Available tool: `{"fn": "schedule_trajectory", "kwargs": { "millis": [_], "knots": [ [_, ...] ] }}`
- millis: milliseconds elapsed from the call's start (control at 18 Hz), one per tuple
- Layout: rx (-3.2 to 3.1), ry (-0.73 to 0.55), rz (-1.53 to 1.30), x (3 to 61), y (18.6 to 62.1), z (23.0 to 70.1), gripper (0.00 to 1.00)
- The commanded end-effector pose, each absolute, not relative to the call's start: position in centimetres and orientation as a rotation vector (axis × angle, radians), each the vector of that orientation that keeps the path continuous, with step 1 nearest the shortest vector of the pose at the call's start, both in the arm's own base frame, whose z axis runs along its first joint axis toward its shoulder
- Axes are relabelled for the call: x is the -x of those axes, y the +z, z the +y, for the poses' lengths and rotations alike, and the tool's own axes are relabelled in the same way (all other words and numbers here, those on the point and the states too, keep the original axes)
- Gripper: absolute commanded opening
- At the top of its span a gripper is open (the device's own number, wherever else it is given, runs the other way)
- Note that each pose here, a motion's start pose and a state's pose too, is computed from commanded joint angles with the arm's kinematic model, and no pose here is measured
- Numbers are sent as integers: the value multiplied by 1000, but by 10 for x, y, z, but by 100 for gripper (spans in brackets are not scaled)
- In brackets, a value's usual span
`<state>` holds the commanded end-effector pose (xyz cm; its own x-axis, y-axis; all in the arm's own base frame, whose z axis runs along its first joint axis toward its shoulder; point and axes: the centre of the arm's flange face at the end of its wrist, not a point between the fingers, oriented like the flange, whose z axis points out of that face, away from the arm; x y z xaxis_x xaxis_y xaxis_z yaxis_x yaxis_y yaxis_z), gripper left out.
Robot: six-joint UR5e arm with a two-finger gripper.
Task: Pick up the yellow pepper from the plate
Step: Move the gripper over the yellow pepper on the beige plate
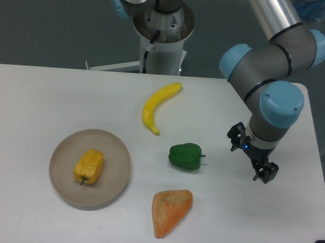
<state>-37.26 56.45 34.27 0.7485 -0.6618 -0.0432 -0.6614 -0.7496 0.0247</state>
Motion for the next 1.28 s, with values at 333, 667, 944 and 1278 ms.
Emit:
{"fn": "schedule_trajectory", "kwargs": {
  "millis": [333, 667, 944, 1278],
  "knots": [
    [-2945, -79, -1089, 359, 350, 566, 100],
    [-2980, -72, -1069, 307, 380, 579, 100],
    [-3193, 95, -905, 235, 407, 597, 100],
    [-3212, 174, -764, 87, 406, 624, 100]
  ]
}}
